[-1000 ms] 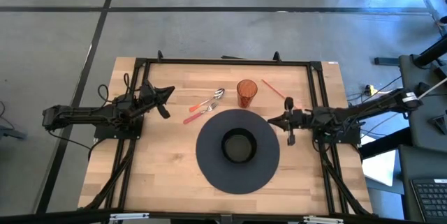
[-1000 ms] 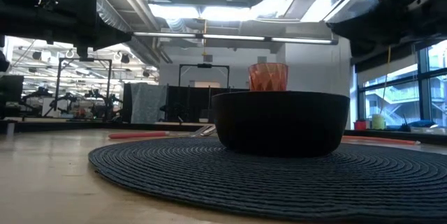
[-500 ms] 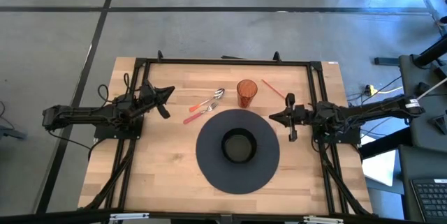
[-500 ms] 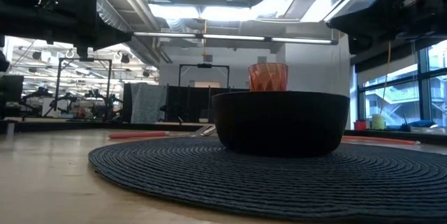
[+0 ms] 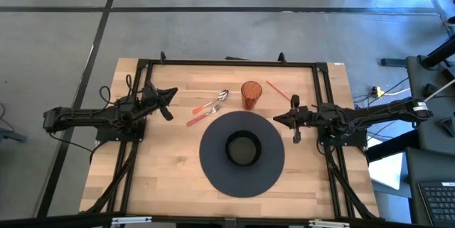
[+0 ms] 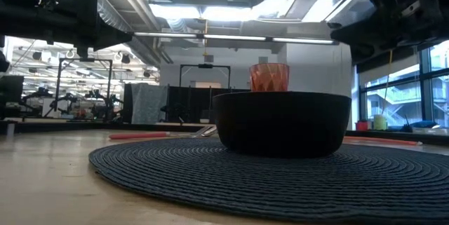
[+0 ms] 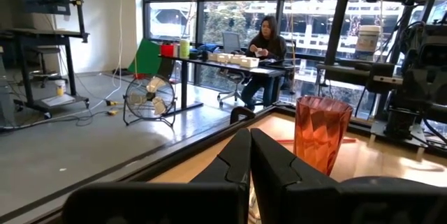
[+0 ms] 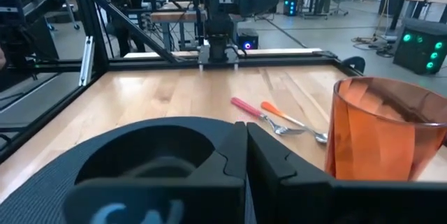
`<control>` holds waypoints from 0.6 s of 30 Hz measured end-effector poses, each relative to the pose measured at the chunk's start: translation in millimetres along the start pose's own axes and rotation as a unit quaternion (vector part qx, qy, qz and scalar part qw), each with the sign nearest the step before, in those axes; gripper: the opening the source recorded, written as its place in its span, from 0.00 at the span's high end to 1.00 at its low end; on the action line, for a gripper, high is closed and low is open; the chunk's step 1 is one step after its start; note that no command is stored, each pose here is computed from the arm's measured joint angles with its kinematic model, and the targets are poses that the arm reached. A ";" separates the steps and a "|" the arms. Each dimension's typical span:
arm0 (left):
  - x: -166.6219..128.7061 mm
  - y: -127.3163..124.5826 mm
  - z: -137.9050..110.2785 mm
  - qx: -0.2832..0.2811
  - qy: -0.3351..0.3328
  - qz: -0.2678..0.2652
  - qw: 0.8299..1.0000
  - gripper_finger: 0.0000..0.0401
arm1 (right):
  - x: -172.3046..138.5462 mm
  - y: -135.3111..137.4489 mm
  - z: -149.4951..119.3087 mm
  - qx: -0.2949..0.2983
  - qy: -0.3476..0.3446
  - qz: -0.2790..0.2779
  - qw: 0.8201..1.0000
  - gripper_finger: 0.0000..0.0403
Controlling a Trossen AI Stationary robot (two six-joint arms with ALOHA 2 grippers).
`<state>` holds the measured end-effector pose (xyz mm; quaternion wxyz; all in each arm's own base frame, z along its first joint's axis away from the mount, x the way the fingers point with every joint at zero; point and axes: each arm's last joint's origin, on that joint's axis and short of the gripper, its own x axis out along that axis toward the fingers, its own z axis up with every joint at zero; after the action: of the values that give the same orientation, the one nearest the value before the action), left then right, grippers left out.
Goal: Pick & Place Utensil
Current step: Put the brown cup at the top right of the black table mat
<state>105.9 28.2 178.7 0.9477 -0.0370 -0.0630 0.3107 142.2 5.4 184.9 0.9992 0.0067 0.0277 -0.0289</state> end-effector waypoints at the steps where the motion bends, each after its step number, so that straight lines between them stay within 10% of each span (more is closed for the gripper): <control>1: 0.0 0.0 -0.1 0.000 0.000 0.000 1.000 0.99 | 0.0 0.0 -0.2 0.000 0.001 0.000 1.000 0.99; 18: 0.0 -0.1 -0.1 -0.006 0.000 -0.002 1.000 0.99 | 0.0 -0.5 -1.5 -0.001 0.007 -0.009 1.000 0.97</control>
<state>106.0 28.1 178.6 0.9482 -0.0422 -0.0646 0.3080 142.0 4.9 183.4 0.9986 0.0055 0.0352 -0.0382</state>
